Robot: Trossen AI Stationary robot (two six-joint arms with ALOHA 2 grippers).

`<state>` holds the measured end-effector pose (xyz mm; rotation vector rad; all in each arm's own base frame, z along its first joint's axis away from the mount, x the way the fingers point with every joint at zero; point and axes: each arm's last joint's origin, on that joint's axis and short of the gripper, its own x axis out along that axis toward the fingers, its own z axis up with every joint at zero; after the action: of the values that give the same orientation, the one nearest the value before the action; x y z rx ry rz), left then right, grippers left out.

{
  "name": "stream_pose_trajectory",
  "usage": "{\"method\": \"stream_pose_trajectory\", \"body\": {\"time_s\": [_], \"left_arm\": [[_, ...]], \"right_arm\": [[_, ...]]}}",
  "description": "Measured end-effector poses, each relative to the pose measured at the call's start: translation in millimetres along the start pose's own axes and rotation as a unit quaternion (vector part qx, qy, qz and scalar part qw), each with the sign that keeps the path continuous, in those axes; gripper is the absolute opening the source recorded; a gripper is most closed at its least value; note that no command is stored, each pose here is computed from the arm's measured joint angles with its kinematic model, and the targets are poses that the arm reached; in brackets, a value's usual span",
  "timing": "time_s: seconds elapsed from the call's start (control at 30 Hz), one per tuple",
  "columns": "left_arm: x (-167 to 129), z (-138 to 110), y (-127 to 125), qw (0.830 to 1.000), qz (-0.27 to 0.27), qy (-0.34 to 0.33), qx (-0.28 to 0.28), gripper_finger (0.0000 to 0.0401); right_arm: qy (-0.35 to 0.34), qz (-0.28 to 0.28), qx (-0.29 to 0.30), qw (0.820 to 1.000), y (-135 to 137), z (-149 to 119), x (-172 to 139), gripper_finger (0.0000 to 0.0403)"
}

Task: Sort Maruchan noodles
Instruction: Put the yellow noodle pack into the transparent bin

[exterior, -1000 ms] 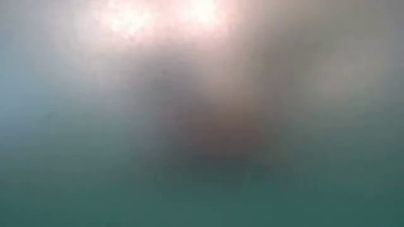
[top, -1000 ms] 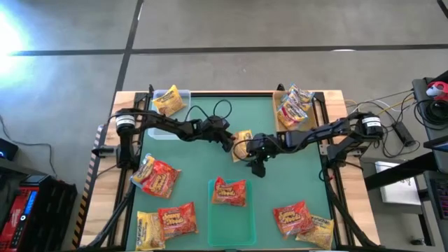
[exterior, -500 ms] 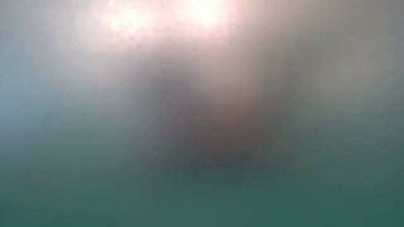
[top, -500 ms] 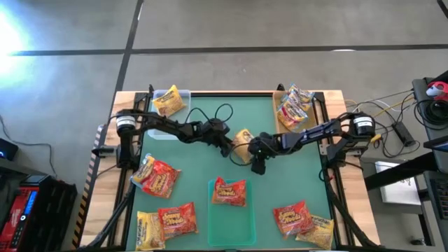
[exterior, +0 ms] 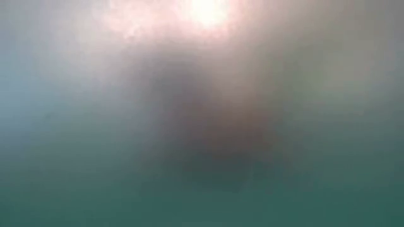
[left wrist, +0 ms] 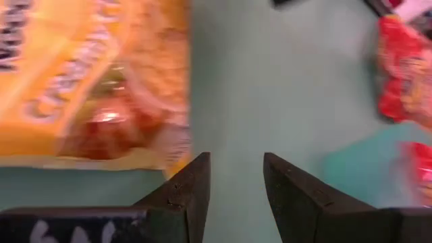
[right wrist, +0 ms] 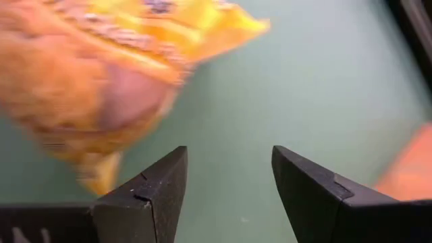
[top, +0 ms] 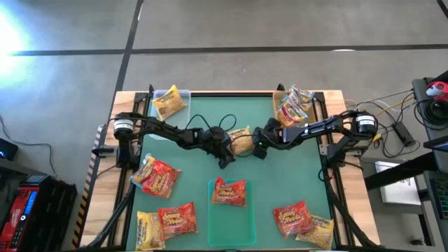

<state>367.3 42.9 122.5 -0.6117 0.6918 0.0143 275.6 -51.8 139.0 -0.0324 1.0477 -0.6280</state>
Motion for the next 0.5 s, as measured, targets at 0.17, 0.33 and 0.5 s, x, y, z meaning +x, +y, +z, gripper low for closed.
{"method": "stream_pose_trajectory", "body": {"time_s": [0.17, 0.33, 0.5], "left_arm": [[-10.0, 8.7, -7.1, 0.999, -0.024, -0.014, 0.041, 0.0121], [-23.7, 24.1, 4.9, 0.994, 0.019, -0.054, 0.093, 0.0121], [-35.7, 37.8, 29.1, 0.985, 0.106, -0.095, 0.094, 0.0121]], "right_arm": [[-0.009, 0.015, 0.036, 0.999, -8.0, 3.5, -15.7, 0.0205], [-0.064, 0.16, 0.103, 0.98, -1.8, 18.0, -31.0, 0.0205], [-0.125, 0.203, 0.131, 0.962, 15.7, 25.2, -33.2, 0.0205]]}}
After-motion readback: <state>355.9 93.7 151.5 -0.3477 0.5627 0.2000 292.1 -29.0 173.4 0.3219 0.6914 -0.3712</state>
